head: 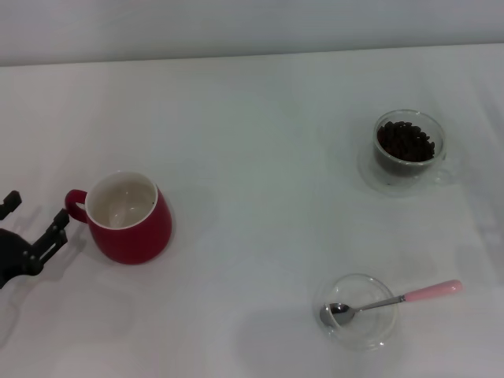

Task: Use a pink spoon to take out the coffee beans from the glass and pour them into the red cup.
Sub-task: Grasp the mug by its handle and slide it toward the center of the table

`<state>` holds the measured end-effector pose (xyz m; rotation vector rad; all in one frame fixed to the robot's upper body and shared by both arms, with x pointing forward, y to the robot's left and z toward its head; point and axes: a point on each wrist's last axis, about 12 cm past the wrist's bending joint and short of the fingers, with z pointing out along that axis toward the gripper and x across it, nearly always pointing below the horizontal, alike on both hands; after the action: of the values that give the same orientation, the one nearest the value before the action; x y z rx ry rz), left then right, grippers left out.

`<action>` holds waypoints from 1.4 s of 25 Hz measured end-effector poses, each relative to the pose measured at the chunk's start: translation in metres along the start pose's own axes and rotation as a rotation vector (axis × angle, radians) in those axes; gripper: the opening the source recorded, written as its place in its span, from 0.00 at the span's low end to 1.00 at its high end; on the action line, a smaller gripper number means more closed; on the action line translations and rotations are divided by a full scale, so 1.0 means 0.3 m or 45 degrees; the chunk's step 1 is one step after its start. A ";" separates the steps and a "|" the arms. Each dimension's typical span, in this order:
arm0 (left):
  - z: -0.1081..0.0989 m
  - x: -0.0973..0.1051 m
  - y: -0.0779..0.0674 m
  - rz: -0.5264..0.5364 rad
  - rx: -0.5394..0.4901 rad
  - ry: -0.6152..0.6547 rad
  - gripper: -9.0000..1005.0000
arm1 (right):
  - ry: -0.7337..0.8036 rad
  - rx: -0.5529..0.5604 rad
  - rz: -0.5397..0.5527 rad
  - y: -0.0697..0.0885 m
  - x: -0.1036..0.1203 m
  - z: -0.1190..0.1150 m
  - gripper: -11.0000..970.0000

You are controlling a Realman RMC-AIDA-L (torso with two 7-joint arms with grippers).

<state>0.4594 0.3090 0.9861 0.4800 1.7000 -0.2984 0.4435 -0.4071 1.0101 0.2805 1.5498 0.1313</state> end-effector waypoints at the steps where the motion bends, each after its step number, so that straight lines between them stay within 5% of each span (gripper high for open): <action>1: 0.007 -0.001 0.001 0.004 0.002 0.006 0.79 | -0.001 0.000 -0.001 -0.001 -0.001 0.000 0.90; 32: 0.099 -0.023 -0.015 0.121 0.117 0.065 0.75 | -0.049 -0.024 0.027 0.014 -0.010 0.000 0.90; 35: 0.097 -0.021 -0.017 0.124 0.116 0.065 0.64 | -0.051 -0.026 0.027 0.014 -0.011 -0.001 0.90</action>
<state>0.4831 0.2904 0.9865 0.6408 1.7119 -0.2958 0.4437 -0.4037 1.0143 0.2822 1.5054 0.1570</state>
